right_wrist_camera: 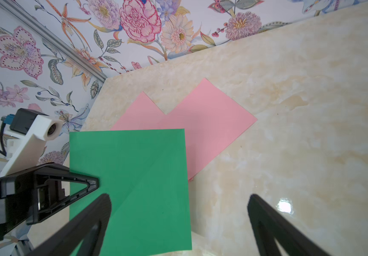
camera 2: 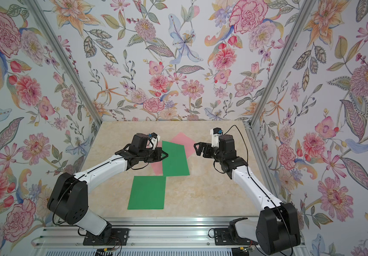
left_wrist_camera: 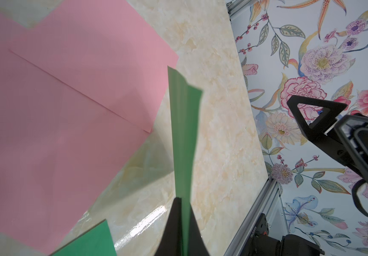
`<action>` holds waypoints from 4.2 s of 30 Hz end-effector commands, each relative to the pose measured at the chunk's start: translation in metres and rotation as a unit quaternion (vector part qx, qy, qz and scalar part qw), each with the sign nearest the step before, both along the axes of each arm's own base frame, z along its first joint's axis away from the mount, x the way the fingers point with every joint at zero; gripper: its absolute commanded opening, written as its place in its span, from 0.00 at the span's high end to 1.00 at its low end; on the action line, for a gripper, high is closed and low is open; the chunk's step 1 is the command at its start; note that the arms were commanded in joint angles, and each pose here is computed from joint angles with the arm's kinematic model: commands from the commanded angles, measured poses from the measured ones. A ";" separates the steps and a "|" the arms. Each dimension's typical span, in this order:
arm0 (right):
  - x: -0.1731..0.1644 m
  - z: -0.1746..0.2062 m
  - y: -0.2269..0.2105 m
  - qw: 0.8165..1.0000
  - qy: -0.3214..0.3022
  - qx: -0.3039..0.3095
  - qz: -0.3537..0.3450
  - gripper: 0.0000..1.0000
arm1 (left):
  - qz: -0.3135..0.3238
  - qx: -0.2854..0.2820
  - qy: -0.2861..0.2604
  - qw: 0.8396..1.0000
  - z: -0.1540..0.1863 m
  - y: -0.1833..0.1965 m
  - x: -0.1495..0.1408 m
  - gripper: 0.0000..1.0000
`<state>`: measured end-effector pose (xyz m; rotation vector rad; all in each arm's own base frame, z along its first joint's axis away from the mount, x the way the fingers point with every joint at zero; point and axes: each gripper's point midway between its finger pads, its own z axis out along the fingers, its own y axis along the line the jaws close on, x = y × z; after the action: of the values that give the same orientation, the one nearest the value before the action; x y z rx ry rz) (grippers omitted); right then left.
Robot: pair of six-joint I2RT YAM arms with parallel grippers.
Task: Sort the scattered colored papers by color
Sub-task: Pick up the colored paper from the center of the board, then place the colored paper.
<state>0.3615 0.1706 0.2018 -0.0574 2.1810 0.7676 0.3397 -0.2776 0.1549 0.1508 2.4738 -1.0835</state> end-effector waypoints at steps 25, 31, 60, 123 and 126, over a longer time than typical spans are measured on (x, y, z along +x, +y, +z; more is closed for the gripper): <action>-0.087 -0.102 0.143 0.989 0.073 0.028 0.128 0.00 | -0.034 0.275 0.106 0.955 -0.073 0.107 -0.116 1.00; -0.099 -0.116 0.163 0.985 0.084 0.030 0.151 0.00 | -0.003 0.292 0.090 0.952 -0.071 0.120 -0.114 1.00; -0.112 -0.129 0.219 0.971 0.103 0.047 0.209 0.00 | 0.014 0.301 0.100 0.948 -0.079 0.143 -0.109 1.00; -0.076 -0.059 0.233 0.977 0.036 -0.003 0.211 0.00 | 0.148 0.343 -0.051 0.926 0.030 0.162 0.024 0.36; -0.044 -0.030 0.213 0.981 0.004 -0.021 0.192 0.00 | 0.155 0.272 -0.049 0.948 0.025 0.142 0.044 0.35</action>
<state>0.2881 0.4079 0.1359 -0.4988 2.2894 1.0485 0.3647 -0.1255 0.1824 0.0518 2.5551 -0.1144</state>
